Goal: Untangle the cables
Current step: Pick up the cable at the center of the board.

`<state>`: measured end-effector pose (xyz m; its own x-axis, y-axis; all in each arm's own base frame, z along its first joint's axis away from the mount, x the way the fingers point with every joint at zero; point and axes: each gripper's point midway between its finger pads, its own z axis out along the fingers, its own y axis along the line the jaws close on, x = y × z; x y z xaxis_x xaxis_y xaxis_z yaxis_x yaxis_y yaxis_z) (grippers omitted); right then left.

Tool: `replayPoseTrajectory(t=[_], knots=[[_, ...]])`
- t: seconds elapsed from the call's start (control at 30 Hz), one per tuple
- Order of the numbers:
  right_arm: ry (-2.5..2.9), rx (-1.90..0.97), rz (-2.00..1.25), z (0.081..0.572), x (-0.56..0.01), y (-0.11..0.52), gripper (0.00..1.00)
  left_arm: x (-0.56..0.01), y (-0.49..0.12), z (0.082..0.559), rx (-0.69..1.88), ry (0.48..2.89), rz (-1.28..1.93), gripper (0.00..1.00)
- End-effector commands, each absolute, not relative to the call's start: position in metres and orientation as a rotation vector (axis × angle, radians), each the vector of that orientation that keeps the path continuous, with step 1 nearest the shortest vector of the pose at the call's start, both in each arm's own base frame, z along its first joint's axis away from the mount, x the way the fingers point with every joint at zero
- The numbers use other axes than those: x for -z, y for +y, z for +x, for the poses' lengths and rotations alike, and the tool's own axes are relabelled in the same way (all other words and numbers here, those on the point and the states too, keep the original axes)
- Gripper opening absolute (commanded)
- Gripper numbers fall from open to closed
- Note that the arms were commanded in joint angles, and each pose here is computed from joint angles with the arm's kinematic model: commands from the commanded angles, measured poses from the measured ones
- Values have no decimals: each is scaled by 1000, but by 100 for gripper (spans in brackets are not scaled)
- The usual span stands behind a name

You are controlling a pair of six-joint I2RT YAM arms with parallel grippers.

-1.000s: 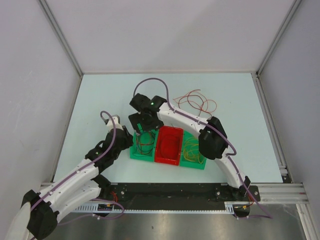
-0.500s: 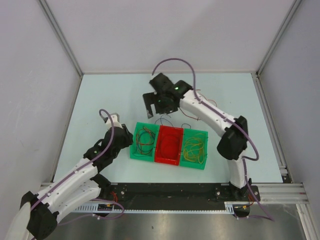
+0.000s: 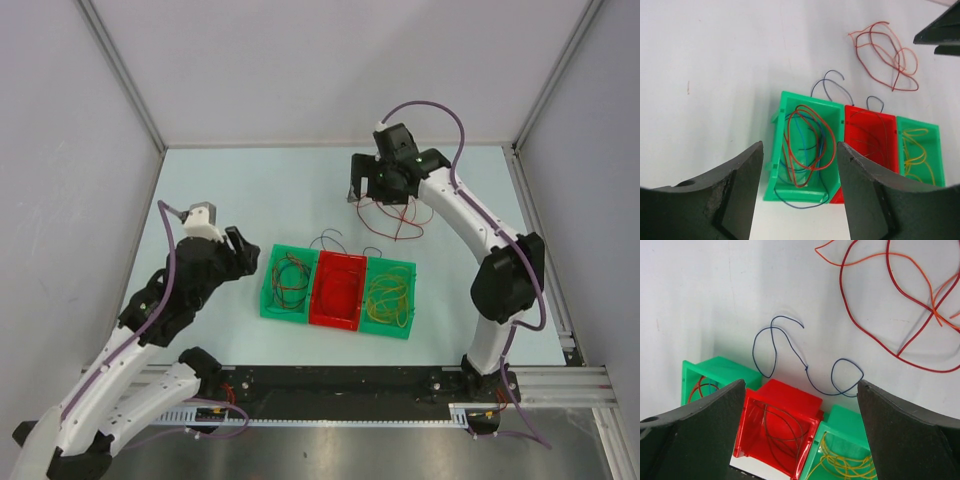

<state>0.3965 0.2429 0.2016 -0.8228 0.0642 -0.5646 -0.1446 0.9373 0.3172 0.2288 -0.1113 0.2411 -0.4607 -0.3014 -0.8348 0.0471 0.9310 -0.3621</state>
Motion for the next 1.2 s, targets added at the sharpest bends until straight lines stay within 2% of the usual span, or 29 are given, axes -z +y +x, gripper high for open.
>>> replayPoseTrajectory(t=[0.0,0.2,0.5,1.17], knots=[[2457,-457,-105,427,-196,250,95,-220,-91,216,256,2082,-52,66],[2447,-414,-163,456,-184,259,87,-221,-95,223,281,2073,-35,66],[2469,-341,-239,495,-135,272,76,-219,-94,229,321,2072,-46,66],[2428,-221,-283,541,-87,285,64,-218,-93,231,333,2071,-51,66]])
